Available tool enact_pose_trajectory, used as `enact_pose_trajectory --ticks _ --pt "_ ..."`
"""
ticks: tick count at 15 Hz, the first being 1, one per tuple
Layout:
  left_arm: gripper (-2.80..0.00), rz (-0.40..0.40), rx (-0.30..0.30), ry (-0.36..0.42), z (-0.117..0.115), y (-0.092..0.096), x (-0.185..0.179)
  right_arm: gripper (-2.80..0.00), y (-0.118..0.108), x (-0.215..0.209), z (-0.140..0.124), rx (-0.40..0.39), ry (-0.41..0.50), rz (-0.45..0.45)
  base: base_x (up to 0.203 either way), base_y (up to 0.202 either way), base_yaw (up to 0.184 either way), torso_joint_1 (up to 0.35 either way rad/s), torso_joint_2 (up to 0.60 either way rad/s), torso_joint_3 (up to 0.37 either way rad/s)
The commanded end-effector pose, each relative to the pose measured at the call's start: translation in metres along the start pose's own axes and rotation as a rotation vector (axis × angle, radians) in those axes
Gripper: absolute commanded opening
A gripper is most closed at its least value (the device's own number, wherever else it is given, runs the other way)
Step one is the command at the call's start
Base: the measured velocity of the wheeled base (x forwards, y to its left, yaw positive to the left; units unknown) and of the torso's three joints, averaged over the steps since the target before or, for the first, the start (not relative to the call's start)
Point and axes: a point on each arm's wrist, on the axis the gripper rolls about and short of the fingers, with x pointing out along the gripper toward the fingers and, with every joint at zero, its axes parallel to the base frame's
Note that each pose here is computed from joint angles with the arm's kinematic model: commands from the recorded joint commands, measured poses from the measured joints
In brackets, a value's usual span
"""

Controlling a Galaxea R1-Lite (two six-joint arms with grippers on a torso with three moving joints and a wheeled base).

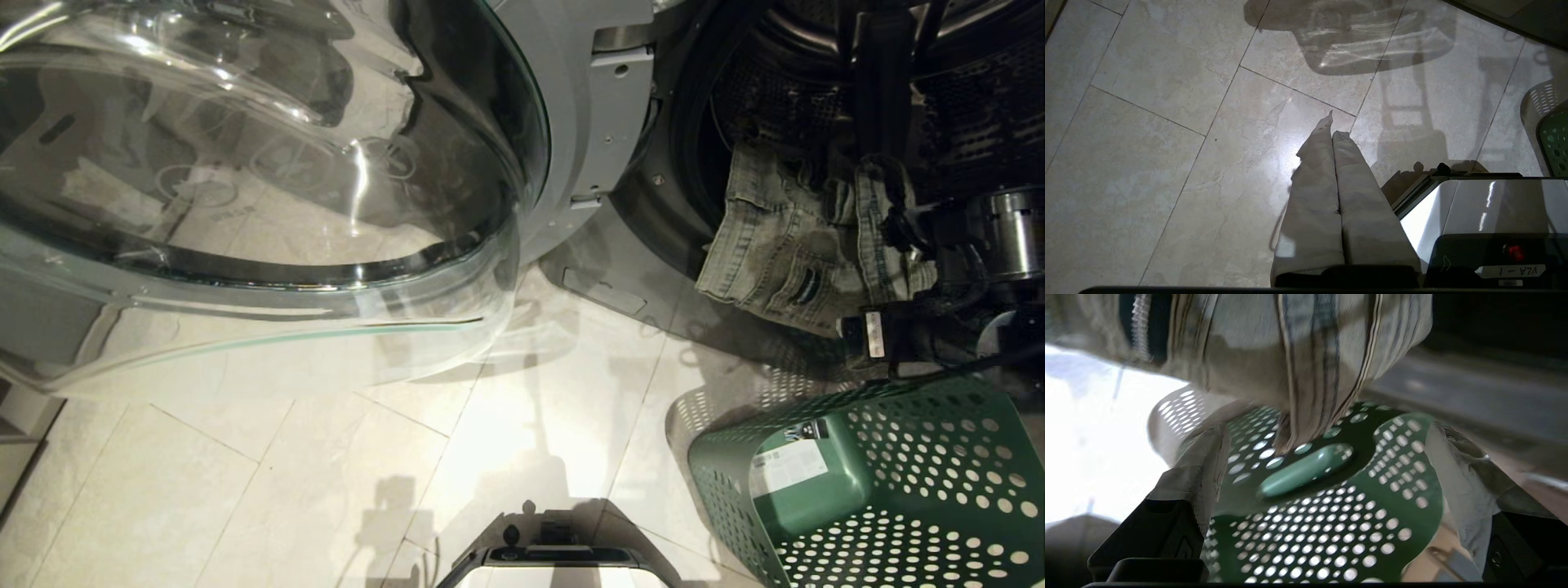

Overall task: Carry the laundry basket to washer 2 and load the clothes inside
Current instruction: Place the clothes into the washing machine

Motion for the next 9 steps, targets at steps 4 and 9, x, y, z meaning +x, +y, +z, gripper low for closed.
enact_pose_trajectory --ticks 4,9 --pt "-2.80 0.000 0.000 0.001 0.000 0.000 0.000 0.00 0.012 0.019 -0.009 -0.024 0.042 -0.043 0.000 0.000 0.000 0.000 0.00 0.000" --pt "-2.80 0.001 0.000 0.001 0.000 0.000 0.000 0.00 0.025 0.036 -0.009 0.003 0.005 -0.125 0.000 0.000 0.000 0.000 0.00 0.000"
